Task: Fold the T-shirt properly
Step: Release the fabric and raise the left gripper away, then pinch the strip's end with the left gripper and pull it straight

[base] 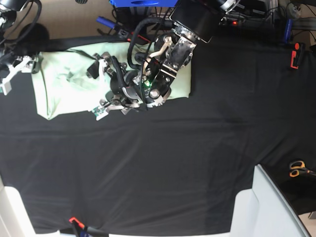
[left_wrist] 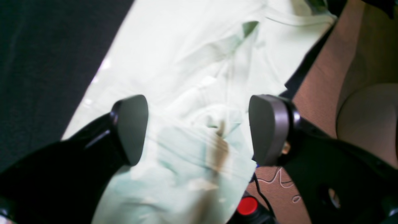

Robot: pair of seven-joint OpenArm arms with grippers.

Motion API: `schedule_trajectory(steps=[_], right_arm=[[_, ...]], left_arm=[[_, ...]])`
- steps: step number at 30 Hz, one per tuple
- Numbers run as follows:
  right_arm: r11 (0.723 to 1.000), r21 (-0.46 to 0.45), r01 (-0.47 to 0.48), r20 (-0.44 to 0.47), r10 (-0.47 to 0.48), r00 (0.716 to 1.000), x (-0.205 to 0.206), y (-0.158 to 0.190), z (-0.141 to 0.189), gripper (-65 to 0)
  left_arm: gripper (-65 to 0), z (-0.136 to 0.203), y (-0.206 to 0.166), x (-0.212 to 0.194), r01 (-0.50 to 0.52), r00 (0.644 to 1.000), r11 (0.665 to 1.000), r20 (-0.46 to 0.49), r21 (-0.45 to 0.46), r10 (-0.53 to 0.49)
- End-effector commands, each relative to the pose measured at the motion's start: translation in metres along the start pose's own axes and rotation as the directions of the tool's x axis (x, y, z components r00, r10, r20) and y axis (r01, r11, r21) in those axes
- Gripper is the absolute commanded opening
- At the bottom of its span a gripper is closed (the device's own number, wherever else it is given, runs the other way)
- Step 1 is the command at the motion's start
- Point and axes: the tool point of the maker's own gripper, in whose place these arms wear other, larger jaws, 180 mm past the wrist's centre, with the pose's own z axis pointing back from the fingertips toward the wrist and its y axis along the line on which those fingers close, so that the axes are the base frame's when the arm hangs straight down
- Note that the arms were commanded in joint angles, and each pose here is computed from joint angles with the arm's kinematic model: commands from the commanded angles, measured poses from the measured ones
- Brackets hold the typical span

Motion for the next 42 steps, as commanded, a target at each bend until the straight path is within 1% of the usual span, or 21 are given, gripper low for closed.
schedule_trajectory(steps=[1, 6, 7, 9, 12, 15, 16, 18, 21, 23, 25, 26, 28, 30, 32, 33, 36, 37, 39, 40, 42], right_arm=[[1.0, -0.011, -0.013, 0.038, 0.013, 0.999, 0.013, -0.006, 0.005, -14.9], [1.0, -0.003, -0.024, 0.034, 0.024, 0.999, 0.014, -0.002, 0.004, -14.9], [0.999, 0.007, -0.042, 0.03, 0.042, 0.999, 0.014, 0.003, 0.002, -14.9], [0.998, 0.015, -0.063, 0.022, 0.063, 0.998, 0.013, 0.007, 0.001, -14.9], [0.997, 0.012, -0.07, 0.05, 0.07, 0.996, 0.018, 0.008, 0.002, -15.1], [0.997, 0.008, -0.074, 0.072, 0.074, 0.995, 0.02, 0.006, 0.003, -15.1], [0.997, 0.004, -0.077, 0.081, 0.077, 0.994, 0.022, 0.004, 0.004, -15.1], [0.996, -0.01, -0.092, 0.087, 0.092, 0.992, 0.027, -0.004, 0.007, -15.1], [0.995, -0.027, -0.097, 0.124, 0.1, 0.987, 0.046, -0.011, 0.01, -14.5], [0.994, -0.036, -0.099, 0.131, 0.103, 0.986, 0.055, -0.019, 0.011, -14.4], [0.997, -0.023, -0.077, 0.136, 0.08, 0.988, 0.063, -0.021, 0.005, -14.2], [0.998, -0.011, -0.062, 0.128, 0.063, 0.99, 0.063, -0.021, 0.0, -14.2], [0.999, 0.017, -0.033, 0.112, 0.03, 0.993, 0.063, -0.017, -0.008, -14.2], [0.998, 0.068, 0.01, 0.122, -0.018, 0.992, 0.063, -0.009, -0.013, -14.2], [0.991, 0.122, 0.054, 0.15, -0.072, 0.986, 0.066, -0.001, -0.015, -14.2], [0.988, 0.141, 0.069, 0.16, -0.092, 0.983, 0.068, 0.0, -0.015, -14.2], [0.981, 0.169, 0.092, 0.172, -0.121, 0.978, 0.069, 0.004, -0.016, -14.2], [0.982, 0.168, 0.091, 0.173, -0.12, 0.978, 0.07, 0.004, -0.016, -14.2], [0.982, 0.168, 0.091, 0.166, -0.119, 0.979, 0.066, 0.004, -0.016, -14.4], [0.982, 0.168, 0.091, 0.165, -0.119, 0.979, 0.066, 0.004, -0.016, -14.4], [0.982, 0.165, 0.093, 0.154, -0.119, 0.981, 0.06, 0.003, -0.016, -14.5]], left_arm=[[-15.8, 0.007, -0.004, 0.027, 0.019, 0.997, 1.0, 0.077, -0.008, -0.019], [-16.3, 0.034, -0.002, 0.062, 0.078, 0.98, 0.996, 0.181, 0.043, -0.085], [-16.6, 0.043, 0.005, 0.062, 0.072, 0.978, 0.995, 0.193, 0.07, -0.084], [-21.3, 0.056, 0.018, 0.058, 0.028, 0.975, 0.992, 0.215, 0.122, -0.054], [-36.1, 0.077, 0.048, 0.024, -0.099, 0.977, 0.972, 0.208, 0.212, 0.054], [-56.9, 0.097, 0.072, -0.027, -0.193, 0.974, 0.935, 0.174, 0.297, 0.146], [-64.8, 0.105, 0.079, -0.045, -0.219, 0.971, 0.92, 0.16, 0.324, 0.175], [-65.0, 0.125, 0.096, -0.079, -0.265, 0.964, 0.883, 0.139, 0.387, 0.228], [-65.0, 0.158, 0.122, -0.125, -0.321, 0.946, 0.813, 0.118, 0.486, 0.303], [-65.0, 0.182, 0.14, -0.151, -0.349, 0.932, 0.758, 0.114, 0.551, 0.345], [-65.0, 0.207, 0.154, -0.176, -0.373, 0.915, 0.699, 0.116, 0.611, 0.387], [-65.0, 0.222, 0.162, -0.189, -0.375, 0.908, 0.664, 0.112, 0.646, 0.403], [-65.0, 0.244, 0.17, -0.212, -0.344, 0.904, 0.609, 0.077, 0.715, 0.42], [-65.0, 0.253, 0.172, -0.225, -0.289, 0.915, 0.584, 0.039, 0.759, 0.402], [-65.0, 0.253, 0.166, -0.235, -0.248, 0.92, 0.581, 0.001, 0.775, 0.391], [-65.0, 0.25, 0.163, -0.238, -0.252, 0.918, 0.583, 0.001, 0.772, 0.396], [-65.0, 0.234, 0.151, -0.233, -0.333, 0.904, 0.605, 0.062, 0.723, 0.423], [-65.0, 0.228, 0.146, -0.227, -0.378, 0.894, 0.617, 0.099, 0.69, 0.437], [-65.0, 0.214, 0.134, -0.21, -0.459, 0.875, 0.663, 0.173, 0.591, 0.452], [-61.1, 0.209, 0.129, -0.202, -0.496, 0.862, 0.681, 0.21, 0.538, 0.462], [-46.4, 0.202, 0.122, -0.193, -0.556, 0.83, 0.69, 0.261, 0.464, 0.493]])
